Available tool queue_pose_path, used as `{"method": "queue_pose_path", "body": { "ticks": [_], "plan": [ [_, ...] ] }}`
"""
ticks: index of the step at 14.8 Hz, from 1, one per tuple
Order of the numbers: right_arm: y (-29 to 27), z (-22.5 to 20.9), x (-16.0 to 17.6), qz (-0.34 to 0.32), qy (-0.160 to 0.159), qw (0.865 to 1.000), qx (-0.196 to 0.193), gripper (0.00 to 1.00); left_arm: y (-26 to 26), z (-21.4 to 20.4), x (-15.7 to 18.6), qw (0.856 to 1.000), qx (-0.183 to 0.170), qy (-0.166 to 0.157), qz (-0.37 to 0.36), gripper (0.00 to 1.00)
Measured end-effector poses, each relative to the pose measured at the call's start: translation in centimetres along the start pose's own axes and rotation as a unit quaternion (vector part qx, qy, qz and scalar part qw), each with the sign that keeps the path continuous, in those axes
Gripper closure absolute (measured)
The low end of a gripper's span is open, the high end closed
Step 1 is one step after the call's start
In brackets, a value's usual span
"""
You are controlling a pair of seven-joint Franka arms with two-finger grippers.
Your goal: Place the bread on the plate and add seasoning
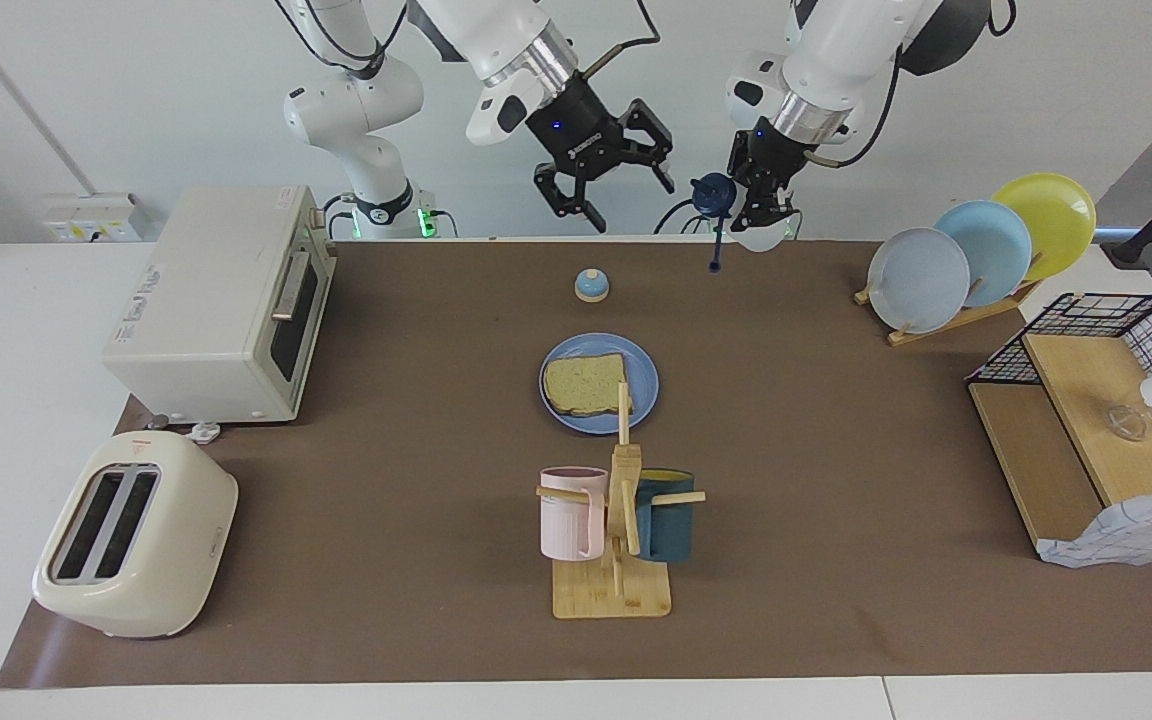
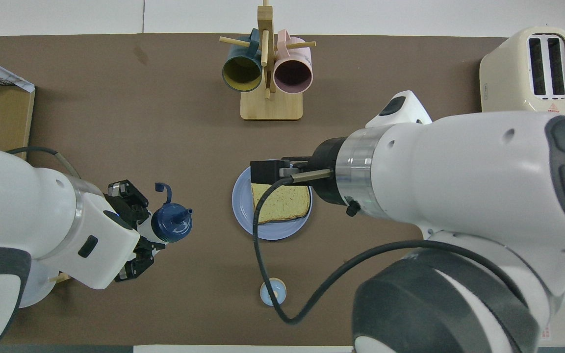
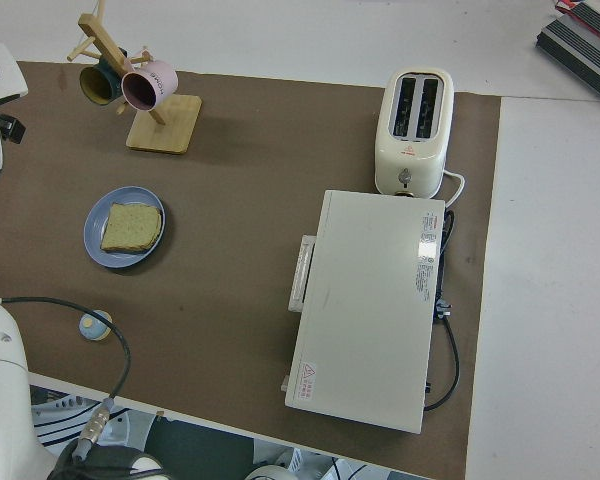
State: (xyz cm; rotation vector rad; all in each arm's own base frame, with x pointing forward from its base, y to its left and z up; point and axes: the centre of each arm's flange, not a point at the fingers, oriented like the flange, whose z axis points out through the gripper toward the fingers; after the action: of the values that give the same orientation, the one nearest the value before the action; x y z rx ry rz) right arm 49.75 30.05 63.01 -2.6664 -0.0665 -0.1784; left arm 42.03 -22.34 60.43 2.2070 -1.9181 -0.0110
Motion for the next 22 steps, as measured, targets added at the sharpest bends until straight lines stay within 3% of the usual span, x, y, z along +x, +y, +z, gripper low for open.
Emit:
{"method": "queue_pose_path", "body": {
  "ticks": [3, 7, 12, 17, 22],
  "plan": [
    [5.1, -1.5, -0.2, 0.013, -0.055, 0.996, -0.072, 0.00, 1.0, 0.3, 1.4, 1.000, 0.003, -0.007, -0.011, 0.65],
    [13.5, -4.7, 2.1, 0.041, -0.053, 0.991, -0.118, 0.00, 2.2, 0.4, 2.9, 0.998, 0.031, -0.040, -0.033, 0.65],
    [20.5, -7.0, 2.2, 0.069, -0.100, 0.969, -0.215, 0.00, 2.4, 0.5, 3.3, 0.995, 0.056, -0.069, -0.039, 0.65],
    [22.1, -9.0, 4.2, 0.079, -0.095, 0.963, -0.237, 0.00, 2.2, 2.0, 4.5, 0.991, 0.069, -0.100, -0.049, 0.65],
    [23.0, -11.1, 4.5, 0.066, -0.123, 0.958, -0.249, 0.00, 1.7, 3.9, 7.0, 0.984, 0.093, -0.137, -0.059, 0.65]
  ]
}}
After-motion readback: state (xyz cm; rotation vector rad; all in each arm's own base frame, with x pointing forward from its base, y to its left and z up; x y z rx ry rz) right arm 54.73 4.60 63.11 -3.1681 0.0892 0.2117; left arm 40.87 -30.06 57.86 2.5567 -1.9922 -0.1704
